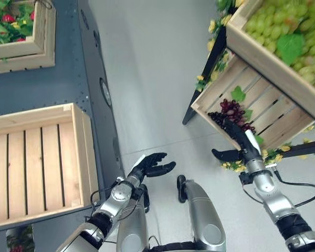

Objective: Pick up the fruits from the basket on one side to the basket on the other side

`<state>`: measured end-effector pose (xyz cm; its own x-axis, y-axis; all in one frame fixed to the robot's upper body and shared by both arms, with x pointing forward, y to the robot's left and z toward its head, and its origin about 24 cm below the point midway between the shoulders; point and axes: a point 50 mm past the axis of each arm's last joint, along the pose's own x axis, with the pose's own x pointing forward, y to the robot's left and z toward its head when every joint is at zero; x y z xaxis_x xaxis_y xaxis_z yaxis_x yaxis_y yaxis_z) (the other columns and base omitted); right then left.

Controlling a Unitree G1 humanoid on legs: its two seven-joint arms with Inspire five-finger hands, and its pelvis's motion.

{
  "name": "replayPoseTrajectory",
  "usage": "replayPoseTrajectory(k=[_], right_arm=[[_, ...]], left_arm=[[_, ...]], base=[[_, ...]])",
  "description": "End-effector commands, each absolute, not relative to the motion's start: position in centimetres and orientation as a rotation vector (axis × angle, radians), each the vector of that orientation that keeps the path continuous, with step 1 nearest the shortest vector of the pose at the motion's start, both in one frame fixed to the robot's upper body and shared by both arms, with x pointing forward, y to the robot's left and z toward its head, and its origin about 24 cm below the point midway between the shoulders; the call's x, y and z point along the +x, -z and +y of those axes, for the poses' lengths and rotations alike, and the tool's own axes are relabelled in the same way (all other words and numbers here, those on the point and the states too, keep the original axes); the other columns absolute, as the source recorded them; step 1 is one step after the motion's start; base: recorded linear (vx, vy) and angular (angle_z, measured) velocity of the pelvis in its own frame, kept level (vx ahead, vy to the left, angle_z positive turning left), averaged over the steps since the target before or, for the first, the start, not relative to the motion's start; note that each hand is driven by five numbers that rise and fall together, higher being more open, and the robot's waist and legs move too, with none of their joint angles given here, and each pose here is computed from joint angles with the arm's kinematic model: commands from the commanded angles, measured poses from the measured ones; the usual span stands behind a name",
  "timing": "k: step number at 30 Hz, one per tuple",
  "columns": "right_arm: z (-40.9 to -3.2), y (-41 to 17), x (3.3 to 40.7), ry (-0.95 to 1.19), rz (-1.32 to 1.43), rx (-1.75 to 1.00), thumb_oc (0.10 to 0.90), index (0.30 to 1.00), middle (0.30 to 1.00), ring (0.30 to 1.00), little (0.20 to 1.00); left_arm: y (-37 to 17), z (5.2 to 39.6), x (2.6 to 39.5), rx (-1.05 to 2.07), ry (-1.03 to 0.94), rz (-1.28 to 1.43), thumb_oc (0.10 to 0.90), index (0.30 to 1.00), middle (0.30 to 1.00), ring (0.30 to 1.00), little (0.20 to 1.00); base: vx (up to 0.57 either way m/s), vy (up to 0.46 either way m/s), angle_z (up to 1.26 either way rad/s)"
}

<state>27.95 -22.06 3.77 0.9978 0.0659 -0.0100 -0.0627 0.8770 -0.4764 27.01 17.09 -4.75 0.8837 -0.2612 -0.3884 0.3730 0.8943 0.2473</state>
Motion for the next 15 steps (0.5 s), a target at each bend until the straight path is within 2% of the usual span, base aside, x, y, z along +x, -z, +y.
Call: replayPoseTrajectory(k=[1,8,15], right_arm=[[-20.0,-5.5,28.2,-0.184,-0.159,-0.52,0.8,0.9,0.9,0.9,0.9],[-18.0,-1.3,27.0,-0.255,0.004,-0.455,0.8,0.9,0.9,0.9,0.9],[-16.6,5.5,23.4,-0.259,0.321,-0.34,0.8,0.9,0.9,0.9,0.9]], left_arm=[[6.1,15.9,25.5,0.303,0.373,0.388,0.8,0.9,0.9,0.9,0.9],[10.0,17.7,22.2,0.349,0.304,0.606,0.8,0.9,0.9,0.9,0.9],[13.1,19.0,17.3,0.336,0.206,0.77,0.8,0.9,0.9,0.9,0.9]], base=[[0.07,0.021,-0.05],[0.1,0.015,-0.04],[0.1,0.01,0.01]])
